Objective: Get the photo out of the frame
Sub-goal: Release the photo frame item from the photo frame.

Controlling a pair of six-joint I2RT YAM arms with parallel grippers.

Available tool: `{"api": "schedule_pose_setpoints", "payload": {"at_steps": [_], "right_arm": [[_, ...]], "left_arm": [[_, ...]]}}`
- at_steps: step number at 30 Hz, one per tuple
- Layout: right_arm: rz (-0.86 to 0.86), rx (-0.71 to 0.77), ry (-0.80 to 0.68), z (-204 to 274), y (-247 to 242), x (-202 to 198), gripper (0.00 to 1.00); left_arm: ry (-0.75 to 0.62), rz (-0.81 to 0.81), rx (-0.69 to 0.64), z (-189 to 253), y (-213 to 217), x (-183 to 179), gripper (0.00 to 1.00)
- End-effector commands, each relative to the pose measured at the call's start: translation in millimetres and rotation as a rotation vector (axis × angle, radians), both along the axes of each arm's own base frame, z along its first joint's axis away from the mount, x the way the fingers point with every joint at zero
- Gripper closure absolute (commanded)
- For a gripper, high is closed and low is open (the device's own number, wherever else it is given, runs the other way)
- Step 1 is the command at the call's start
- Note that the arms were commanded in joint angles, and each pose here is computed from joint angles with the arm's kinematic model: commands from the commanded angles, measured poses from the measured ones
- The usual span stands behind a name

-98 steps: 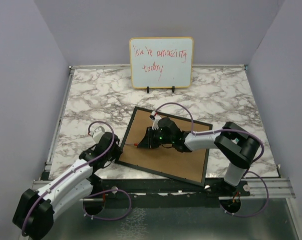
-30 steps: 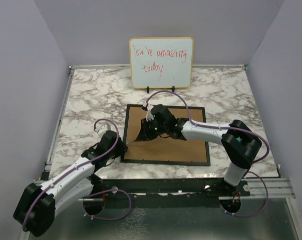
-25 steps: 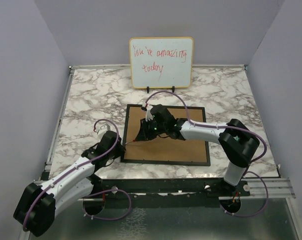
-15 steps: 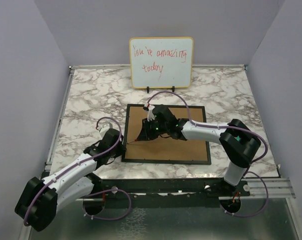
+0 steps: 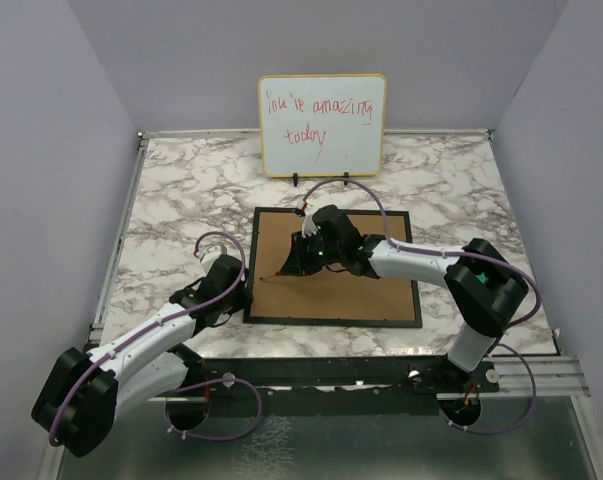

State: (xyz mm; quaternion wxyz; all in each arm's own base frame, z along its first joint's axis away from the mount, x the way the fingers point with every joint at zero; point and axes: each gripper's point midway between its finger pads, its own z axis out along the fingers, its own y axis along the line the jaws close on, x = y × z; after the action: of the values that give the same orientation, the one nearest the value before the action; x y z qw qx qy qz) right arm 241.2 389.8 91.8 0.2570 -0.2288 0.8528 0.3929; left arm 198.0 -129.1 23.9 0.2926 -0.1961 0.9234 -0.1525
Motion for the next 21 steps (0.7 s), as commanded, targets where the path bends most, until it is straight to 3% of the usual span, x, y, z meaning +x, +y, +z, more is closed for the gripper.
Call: {"api": "schedule_pose_setpoints", "payload": {"at_steps": [1, 21], "right_arm": [[0.026, 0.001, 0.003, -13, 8, 4, 0.99], [0.079, -0.001, 0.023, -26, 15, 1, 0.99]], "left_arm": [[0.092, -0.004, 0.093, -21, 17, -21, 1.0], [0.079, -0.015, 0.079, -18, 14, -21, 1.0]]}}
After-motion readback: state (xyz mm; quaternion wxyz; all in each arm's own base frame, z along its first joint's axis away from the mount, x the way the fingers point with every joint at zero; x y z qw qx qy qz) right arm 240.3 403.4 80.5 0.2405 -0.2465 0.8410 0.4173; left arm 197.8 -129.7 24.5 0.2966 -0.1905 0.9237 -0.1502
